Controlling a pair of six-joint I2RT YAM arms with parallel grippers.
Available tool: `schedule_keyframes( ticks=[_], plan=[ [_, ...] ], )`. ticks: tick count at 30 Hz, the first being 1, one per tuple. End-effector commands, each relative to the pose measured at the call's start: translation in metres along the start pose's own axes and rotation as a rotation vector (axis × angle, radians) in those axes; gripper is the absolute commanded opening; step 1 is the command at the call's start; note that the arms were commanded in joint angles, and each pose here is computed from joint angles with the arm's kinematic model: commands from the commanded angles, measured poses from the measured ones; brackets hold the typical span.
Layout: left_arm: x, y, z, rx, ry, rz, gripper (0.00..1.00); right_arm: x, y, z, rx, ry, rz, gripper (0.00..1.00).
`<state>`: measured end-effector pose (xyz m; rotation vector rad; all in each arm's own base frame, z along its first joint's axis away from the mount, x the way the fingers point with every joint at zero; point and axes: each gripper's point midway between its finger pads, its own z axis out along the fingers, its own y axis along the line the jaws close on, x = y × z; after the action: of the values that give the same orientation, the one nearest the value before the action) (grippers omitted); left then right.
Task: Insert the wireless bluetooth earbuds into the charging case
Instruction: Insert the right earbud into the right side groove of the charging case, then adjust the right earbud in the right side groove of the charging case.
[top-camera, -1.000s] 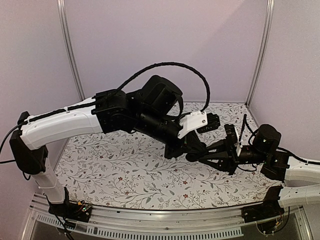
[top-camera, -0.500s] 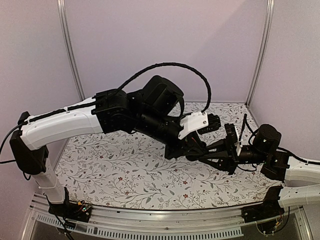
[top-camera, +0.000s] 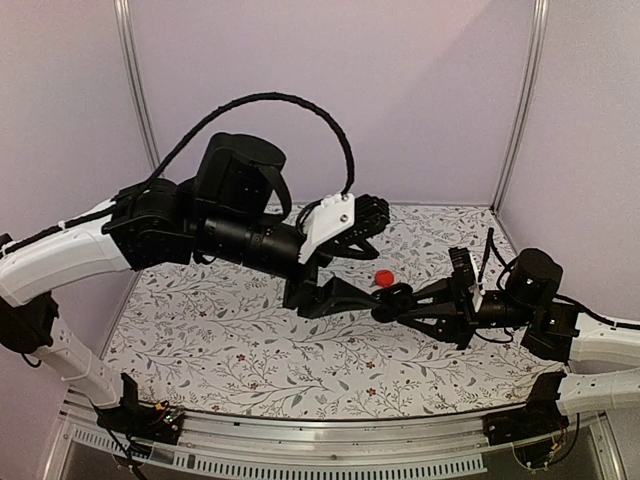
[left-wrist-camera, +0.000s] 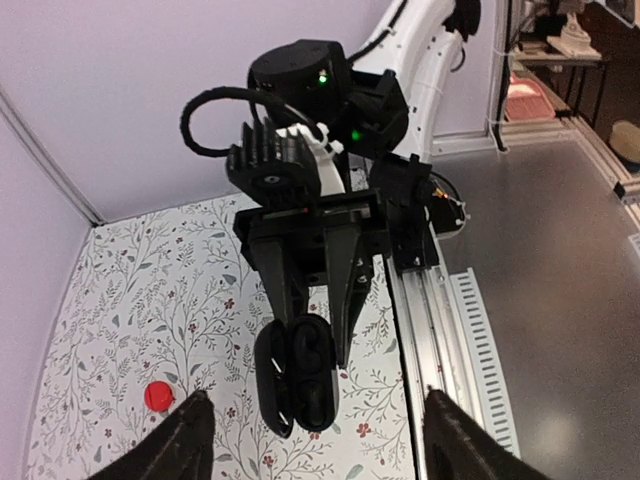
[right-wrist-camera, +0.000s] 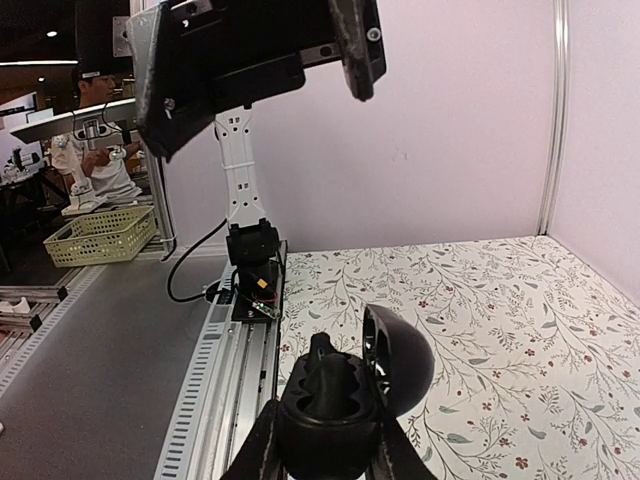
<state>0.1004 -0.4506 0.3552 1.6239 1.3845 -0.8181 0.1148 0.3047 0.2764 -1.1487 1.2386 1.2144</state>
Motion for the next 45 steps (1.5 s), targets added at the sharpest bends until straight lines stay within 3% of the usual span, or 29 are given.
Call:
schedule_keyframes(
  ticks=[1, 4, 12, 16, 21, 26, 31, 40, 45],
  plan=[
    [-0.005, 0.020, -0.029, -0.099, -0.114, -0.022, 0.83, -0.022, 0.003, -0.002, -0.010, -0.058, -0.050, 0.00],
    [0.007, 0.023, -0.033, -0.108, -0.127, -0.039, 0.99, -0.025, 0.006, -0.002, -0.022, -0.064, -0.055, 0.00],
    [0.037, 0.017, -0.008, -0.079, -0.068, -0.030, 1.00, -0.031, 0.010, -0.002, -0.052, -0.083, -0.057, 0.00],
    [0.030, 0.010, -0.001, -0.055, -0.085, -0.008, 1.00, -0.029, 0.009, -0.001, -0.051, -0.078, -0.053, 0.00],
    [0.019, 0.010, 0.002, -0.030, -0.098, -0.030, 0.77, -0.028, 0.010, 0.000, -0.060, -0.073, -0.049, 0.00],
    [0.018, 0.012, 0.013, -0.013, -0.065, -0.045, 0.65, -0.027, 0.012, 0.001, -0.073, -0.071, -0.055, 0.00],
    [0.011, 0.005, 0.013, 0.010, -0.077, 0.004, 0.38, -0.027, 0.009, 0.002, -0.061, -0.068, -0.047, 0.00],
    [0.012, -0.017, 0.015, -0.022, -0.074, 0.124, 0.31, -0.026, -0.002, 0.002, 0.002, -0.066, -0.034, 0.00],
    [0.017, -0.016, 0.025, -0.036, -0.031, 0.132, 0.32, -0.026, 0.000, 0.002, -0.008, -0.061, -0.033, 0.00]
  ],
)
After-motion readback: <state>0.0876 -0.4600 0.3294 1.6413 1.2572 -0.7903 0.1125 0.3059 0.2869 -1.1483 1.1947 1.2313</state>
